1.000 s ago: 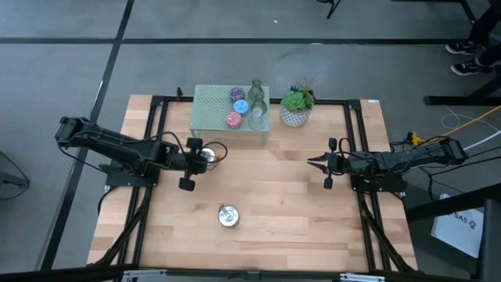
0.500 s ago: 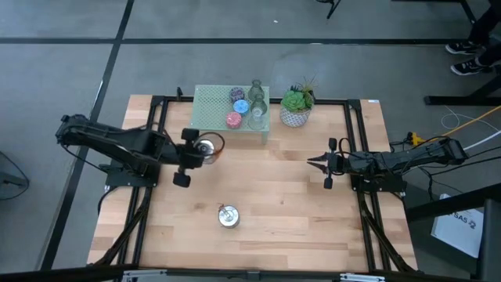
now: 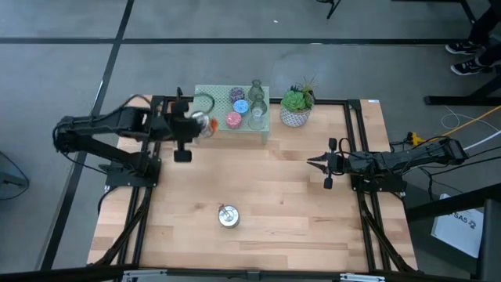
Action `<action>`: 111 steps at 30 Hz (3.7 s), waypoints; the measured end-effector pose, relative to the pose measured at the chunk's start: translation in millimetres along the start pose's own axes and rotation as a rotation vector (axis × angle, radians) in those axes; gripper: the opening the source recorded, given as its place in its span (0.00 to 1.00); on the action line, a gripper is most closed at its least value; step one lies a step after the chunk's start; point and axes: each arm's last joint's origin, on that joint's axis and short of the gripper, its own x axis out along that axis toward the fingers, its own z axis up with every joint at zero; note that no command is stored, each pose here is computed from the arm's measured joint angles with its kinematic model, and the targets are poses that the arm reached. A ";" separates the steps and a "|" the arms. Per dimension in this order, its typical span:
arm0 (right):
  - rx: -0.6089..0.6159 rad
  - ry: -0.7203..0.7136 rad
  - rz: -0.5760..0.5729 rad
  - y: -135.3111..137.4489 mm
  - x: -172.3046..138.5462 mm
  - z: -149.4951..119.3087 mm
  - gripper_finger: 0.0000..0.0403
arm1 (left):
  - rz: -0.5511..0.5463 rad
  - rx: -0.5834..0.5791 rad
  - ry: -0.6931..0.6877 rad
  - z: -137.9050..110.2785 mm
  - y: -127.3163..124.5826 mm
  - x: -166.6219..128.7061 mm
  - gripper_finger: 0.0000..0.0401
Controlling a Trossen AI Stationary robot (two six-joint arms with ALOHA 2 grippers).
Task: Pick & Place candle stick holders
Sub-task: Put the silver candle can on the shelf, then put the orange and silver candle can on the shelf
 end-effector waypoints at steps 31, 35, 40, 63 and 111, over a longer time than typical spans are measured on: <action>0.000 0.000 0.000 0.0 0.0 0.0 0.11 | 0.087 -0.349 0.108 -36.5 153.6 121.8 0.01; 0.000 0.000 0.000 0.0 0.0 0.0 0.11 | 0.077 -0.343 0.132 -39.3 153.6 121.7 0.01; 0.000 0.000 0.000 0.0 0.0 0.0 0.11 | 0.050 -0.317 0.117 -38.8 152.9 121.5 0.01; 0.000 0.000 0.000 0.0 0.0 0.0 0.11 | 0.094 -0.309 0.007 -28.5 152.5 107.0 0.20; 0.000 0.000 0.000 0.0 0.0 0.0 0.11 | -0.567 0.292 -0.437 32.7 -104.9 6.4 0.20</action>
